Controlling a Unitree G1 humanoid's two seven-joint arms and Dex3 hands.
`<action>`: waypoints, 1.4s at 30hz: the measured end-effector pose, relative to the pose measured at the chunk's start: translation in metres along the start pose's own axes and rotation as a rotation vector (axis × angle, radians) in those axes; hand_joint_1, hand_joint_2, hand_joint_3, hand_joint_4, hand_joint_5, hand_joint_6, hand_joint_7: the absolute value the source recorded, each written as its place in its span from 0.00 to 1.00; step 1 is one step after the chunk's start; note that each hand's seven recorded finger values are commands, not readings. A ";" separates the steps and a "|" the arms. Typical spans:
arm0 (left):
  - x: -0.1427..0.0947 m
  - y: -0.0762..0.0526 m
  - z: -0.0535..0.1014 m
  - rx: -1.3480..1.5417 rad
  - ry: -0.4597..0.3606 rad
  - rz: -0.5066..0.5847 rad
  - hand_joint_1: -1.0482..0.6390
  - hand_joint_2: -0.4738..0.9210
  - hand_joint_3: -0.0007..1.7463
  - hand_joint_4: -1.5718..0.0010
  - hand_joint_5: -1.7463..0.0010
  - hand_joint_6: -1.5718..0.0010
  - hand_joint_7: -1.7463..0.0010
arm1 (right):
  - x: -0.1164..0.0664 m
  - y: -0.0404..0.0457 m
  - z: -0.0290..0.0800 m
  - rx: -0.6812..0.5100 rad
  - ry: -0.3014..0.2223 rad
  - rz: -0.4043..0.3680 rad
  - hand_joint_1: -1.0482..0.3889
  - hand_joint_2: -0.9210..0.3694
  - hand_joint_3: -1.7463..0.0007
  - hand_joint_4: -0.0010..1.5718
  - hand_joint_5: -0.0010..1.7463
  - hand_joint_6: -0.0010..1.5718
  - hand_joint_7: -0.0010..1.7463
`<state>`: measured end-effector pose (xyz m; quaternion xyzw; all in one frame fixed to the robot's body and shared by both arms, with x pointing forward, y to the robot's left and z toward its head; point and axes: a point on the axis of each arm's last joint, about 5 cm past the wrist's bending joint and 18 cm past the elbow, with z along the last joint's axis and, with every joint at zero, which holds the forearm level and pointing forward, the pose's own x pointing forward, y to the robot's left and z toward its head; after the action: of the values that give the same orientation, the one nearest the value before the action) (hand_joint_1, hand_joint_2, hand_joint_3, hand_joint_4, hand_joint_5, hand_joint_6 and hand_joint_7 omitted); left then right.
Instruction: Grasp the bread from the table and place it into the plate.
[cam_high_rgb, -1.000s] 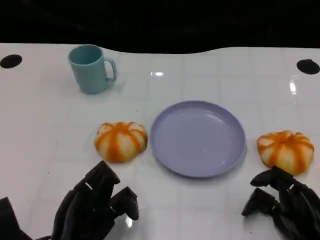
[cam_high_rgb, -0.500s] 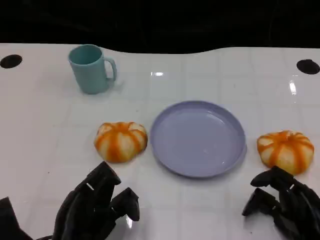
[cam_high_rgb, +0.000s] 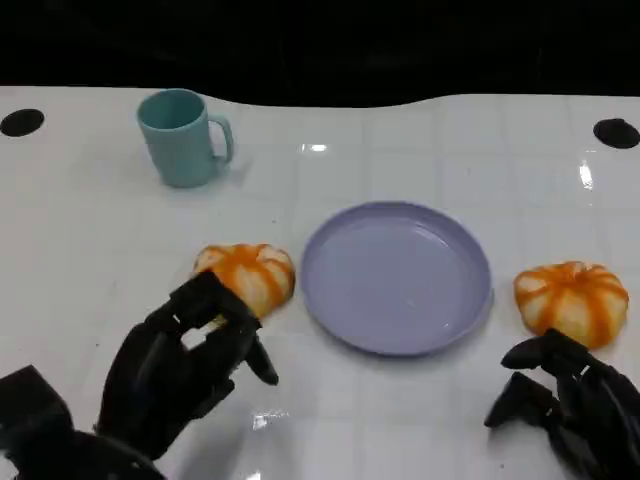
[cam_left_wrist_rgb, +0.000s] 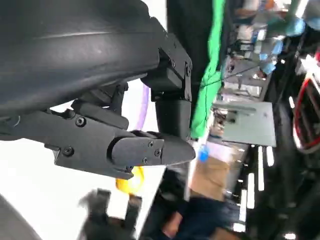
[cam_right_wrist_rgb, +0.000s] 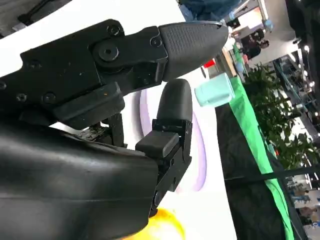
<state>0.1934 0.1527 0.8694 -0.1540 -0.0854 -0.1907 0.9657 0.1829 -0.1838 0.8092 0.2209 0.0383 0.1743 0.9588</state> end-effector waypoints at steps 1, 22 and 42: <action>0.002 0.001 0.003 0.051 -0.003 -0.006 0.31 1.00 0.19 0.65 0.18 0.66 0.44 | 0.000 0.0001 0.000 0.001 0.000 0.002 0.36 0.00 0.86 0.40 0.87 0.37 0.67; 0.038 0.012 0.059 1.333 -0.039 -0.192 0.32 0.96 0.00 0.99 0.81 0.81 1.00 | 0.003 0.0021 0.000 0.021 0.002 0.011 0.35 0.00 0.87 0.42 0.85 0.39 0.67; 0.087 0.001 0.062 1.631 0.232 -0.390 0.37 0.92 0.00 1.00 1.00 0.97 0.99 | 0.002 0.0030 0.000 0.021 -0.004 0.007 0.35 0.00 0.88 0.42 0.85 0.39 0.68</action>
<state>0.2666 0.1442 0.9470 0.6290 -0.1216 -0.2470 0.7270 0.1835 -0.1804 0.8101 0.2313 0.0374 0.1767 0.9560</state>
